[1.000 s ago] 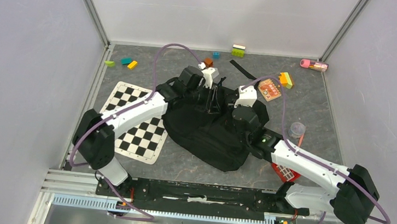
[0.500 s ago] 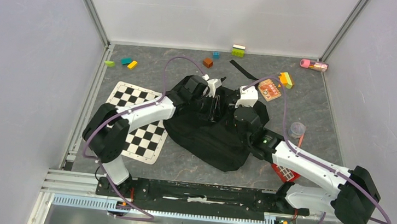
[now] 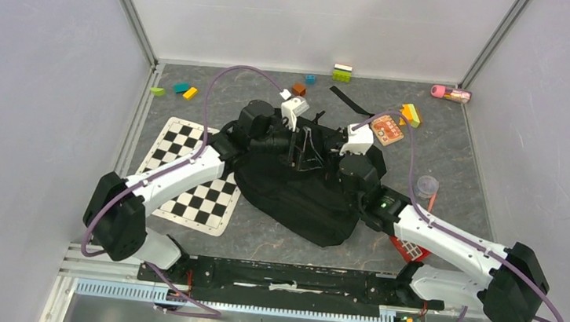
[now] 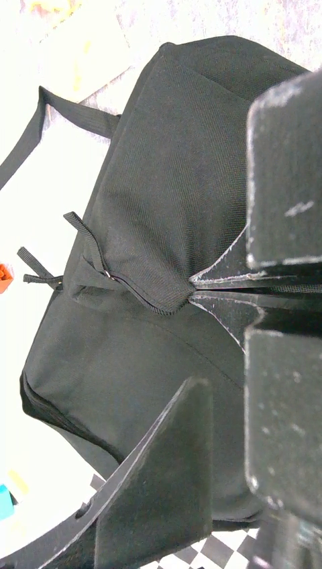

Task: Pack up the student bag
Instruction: Adjust the student bag at the center of the board.

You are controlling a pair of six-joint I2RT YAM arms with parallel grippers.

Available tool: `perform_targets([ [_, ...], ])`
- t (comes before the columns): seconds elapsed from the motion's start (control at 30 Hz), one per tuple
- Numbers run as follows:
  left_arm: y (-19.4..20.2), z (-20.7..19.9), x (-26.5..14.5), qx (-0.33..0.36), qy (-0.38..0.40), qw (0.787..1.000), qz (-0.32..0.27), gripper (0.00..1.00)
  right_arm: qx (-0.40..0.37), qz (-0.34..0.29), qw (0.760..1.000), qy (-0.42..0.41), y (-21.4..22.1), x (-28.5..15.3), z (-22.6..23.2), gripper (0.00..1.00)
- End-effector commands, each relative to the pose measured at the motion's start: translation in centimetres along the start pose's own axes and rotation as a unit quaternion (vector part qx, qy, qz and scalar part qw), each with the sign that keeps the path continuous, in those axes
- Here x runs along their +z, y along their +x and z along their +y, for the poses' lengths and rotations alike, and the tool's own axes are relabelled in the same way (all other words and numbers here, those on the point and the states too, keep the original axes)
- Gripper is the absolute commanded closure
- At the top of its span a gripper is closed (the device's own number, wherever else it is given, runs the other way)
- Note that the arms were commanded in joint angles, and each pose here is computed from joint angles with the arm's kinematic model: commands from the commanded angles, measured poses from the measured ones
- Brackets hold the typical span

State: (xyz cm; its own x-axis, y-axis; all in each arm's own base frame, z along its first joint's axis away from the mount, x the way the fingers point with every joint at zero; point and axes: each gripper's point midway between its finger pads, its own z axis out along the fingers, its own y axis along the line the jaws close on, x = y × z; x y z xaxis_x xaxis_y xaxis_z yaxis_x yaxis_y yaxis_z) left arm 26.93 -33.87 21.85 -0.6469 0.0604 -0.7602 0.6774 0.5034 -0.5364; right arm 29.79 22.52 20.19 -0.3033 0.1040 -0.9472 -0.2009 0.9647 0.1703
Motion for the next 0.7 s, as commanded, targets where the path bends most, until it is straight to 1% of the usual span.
perform_targets([
  [0.0,0.3,-4.9,0.0,0.053,0.164,0.985,0.013,0.18,0.037,-0.059,0.997,-0.019,-4.1,-0.7,0.6,1.00],
  [0.03,0.7,-5.1,0.4,0.044,0.181,0.982,0.023,0.14,0.037,-0.059,0.997,-0.021,-4.1,-0.7,0.6,1.00],
  [0.1,1.3,-4.7,1.1,0.033,0.184,0.982,0.035,0.08,0.035,-0.057,0.997,-0.026,-4.1,-0.7,0.8,1.00],
  [0.23,1.9,-4.1,1.8,0.030,0.182,0.982,0.039,0.04,0.035,-0.058,0.997,-0.033,-4.2,-0.9,1.0,1.00],
  [0.33,2.3,-4.6,1.8,0.034,0.196,0.979,0.040,0.03,0.036,-0.056,0.997,-0.036,-4.1,-0.8,1.1,1.00],
  [0.47,2.4,-5.3,1.5,0.042,0.224,0.973,0.025,0.02,0.045,-0.047,0.997,-0.033,-3.8,-0.3,0.5,1.00],
  [0.57,3.0,-5.2,1.5,0.050,0.228,0.972,0.036,0.02,0.049,-0.044,0.997,-0.037,-4.2,0.1,0.2,1.00],
  [0.67,3.9,-4.5,2.3,0.051,0.213,0.974,0.053,0.03,0.040,-0.047,0.997,-0.043,-5.0,0.3,0.2,1.00],
])
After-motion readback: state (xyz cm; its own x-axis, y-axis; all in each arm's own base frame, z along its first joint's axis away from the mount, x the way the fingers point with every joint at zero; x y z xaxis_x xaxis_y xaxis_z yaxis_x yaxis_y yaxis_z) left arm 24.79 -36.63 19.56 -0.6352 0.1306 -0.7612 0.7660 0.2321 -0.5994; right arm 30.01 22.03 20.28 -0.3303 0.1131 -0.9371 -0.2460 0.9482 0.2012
